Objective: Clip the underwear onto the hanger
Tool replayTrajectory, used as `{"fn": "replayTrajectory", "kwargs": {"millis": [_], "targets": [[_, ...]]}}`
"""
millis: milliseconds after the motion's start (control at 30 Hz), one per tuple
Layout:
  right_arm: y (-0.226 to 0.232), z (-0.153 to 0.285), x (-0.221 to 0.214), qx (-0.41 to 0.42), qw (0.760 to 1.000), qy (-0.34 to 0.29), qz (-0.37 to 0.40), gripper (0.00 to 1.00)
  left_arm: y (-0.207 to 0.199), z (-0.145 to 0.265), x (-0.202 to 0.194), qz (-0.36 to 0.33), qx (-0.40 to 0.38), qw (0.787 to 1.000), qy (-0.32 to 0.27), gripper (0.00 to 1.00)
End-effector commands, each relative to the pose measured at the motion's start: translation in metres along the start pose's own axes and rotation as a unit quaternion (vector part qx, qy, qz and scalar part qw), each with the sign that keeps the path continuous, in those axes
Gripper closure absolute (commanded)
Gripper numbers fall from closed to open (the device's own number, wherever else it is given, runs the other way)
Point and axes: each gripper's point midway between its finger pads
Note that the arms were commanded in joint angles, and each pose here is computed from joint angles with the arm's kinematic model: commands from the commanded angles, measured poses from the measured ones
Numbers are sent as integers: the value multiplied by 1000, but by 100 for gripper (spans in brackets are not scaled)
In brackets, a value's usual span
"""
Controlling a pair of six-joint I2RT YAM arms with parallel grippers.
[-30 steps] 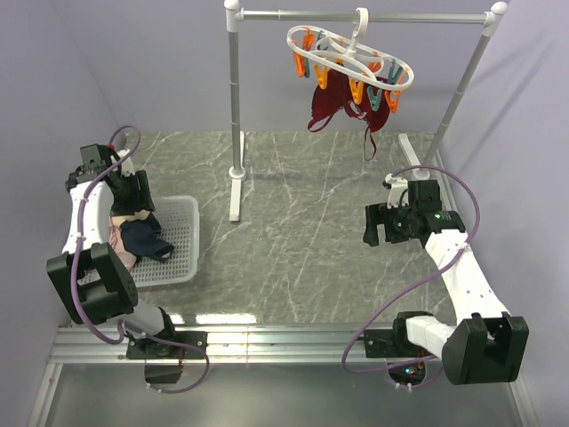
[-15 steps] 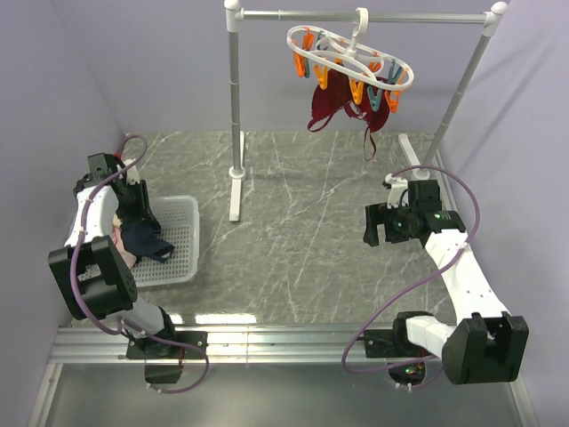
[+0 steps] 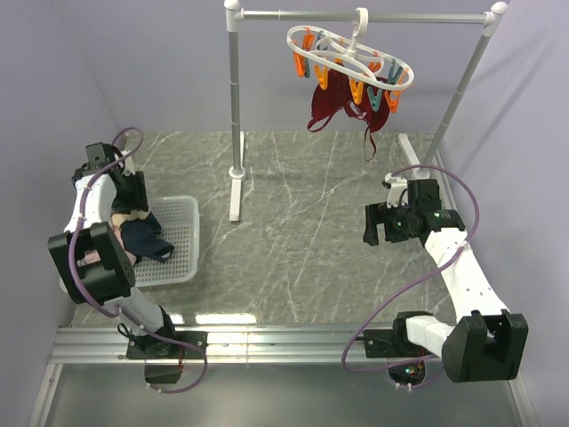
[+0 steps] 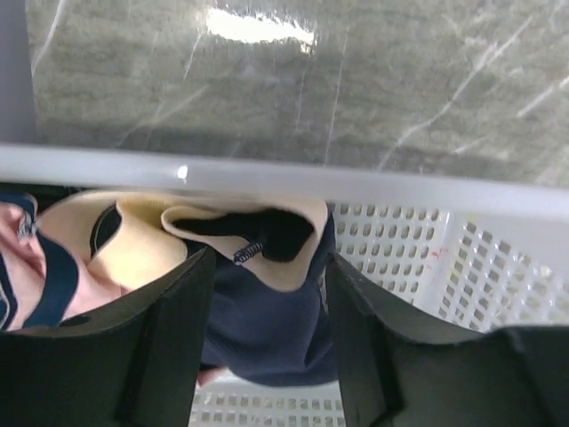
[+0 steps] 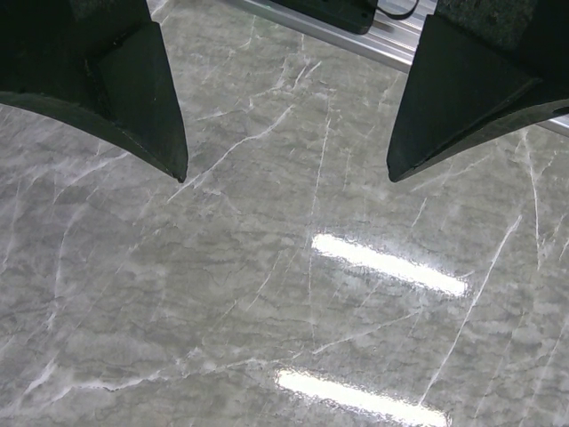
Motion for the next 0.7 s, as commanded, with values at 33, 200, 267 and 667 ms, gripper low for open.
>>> {"fn": "replayTrajectory", "kwargs": {"millis": [33,200,267,667], "targets": [[-3,5,14,-7,1000,-19,3,0,3,-4,18,-2,3,1000,-14,45],[-2,3,13,-1,1000,-15,1,0,-5,-8,26,-5,-20,1000,-17,58],[-1,5,14,0,1000,-17,2,0,-9,-1,28,-4,-30,999,-19,74],[12,16,22,30,999,-27,12,1,-46,109,45,-11,-107,990,-96,100]]}}
Point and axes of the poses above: each gripper's point midway between its finger pads, its own z axis back along the fingers, its own y axis along the line the jaws close on, x = y × z, and after that the axes turned 4 degrees about z, right-handed
